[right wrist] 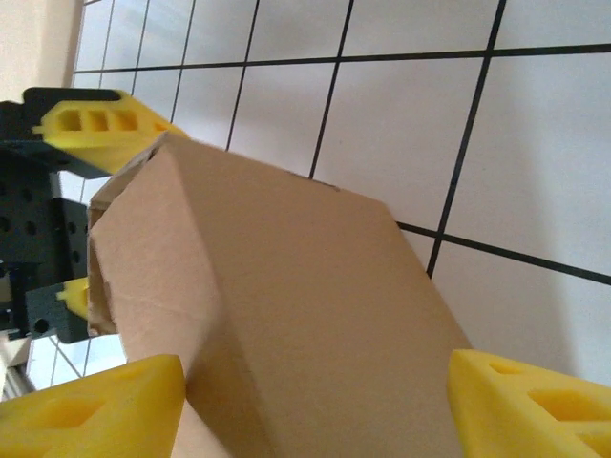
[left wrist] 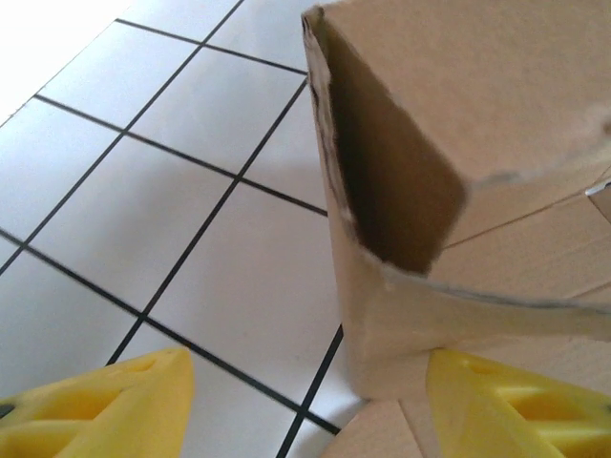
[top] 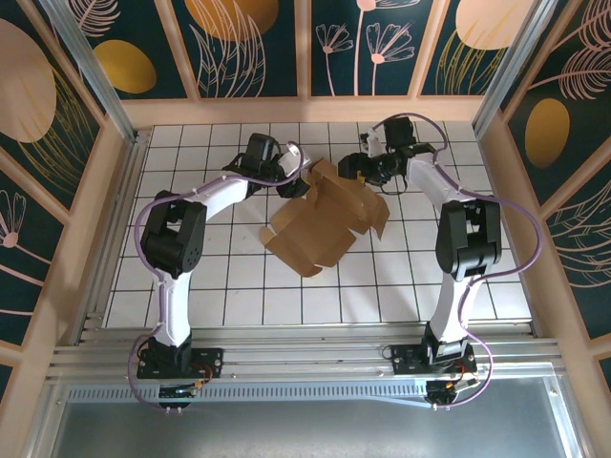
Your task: Fold the paper box
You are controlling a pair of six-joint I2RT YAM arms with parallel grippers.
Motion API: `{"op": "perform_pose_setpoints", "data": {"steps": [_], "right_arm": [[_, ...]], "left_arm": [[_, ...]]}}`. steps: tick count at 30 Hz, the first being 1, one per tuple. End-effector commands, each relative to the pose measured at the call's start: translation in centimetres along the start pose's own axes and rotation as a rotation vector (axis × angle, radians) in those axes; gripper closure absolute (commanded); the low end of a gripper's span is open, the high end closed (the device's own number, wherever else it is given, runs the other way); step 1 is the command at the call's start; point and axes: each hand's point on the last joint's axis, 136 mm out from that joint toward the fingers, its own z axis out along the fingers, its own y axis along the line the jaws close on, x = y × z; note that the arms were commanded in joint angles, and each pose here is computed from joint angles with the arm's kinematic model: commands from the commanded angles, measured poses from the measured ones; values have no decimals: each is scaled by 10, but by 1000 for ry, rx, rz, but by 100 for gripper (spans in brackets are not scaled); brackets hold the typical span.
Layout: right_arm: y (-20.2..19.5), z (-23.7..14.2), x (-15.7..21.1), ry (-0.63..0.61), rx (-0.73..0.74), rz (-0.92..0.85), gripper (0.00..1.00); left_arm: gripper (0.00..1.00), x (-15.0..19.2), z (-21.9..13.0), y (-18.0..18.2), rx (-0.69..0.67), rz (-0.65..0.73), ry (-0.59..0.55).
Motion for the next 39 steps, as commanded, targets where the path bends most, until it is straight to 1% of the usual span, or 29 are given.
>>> {"op": "perform_pose_setpoints", "data": {"steps": [1,5,7,10,13,15,17,20,25,32,39], "right_arm": [[13,2,3,41,-87,34,26],[6,6,7,54,-64,42,27],[5,7,9,57,-51,40,27],[6,8,11,53,-54,34,28],[8,8,10,43,-63,37,29],[11,8,9,46,-80,40,29],[16,7,7,46,-103,41,28],[21,5,4,42,-126,42,27],[21,6,8,52,-134,58,28],[21,8,8,50,-141,68,28],[19,12,7,55,-155,79,28]], "left_arm": [[36,-11,7,-11,100,9,-43],[38,-11,16,-9,118,-19,-50],[40,-13,18,-13,151,-38,-62],[42,-18,18,-20,199,-68,-84],[43,-19,19,-21,212,-91,-99],[42,-17,21,-23,223,-104,-99],[37,-15,24,-23,229,-112,-98],[37,-13,28,-20,221,-118,-92],[42,-14,36,-15,223,-122,-98],[48,-24,44,-14,262,-155,-144],[62,-22,51,-9,230,-184,-153]]}}
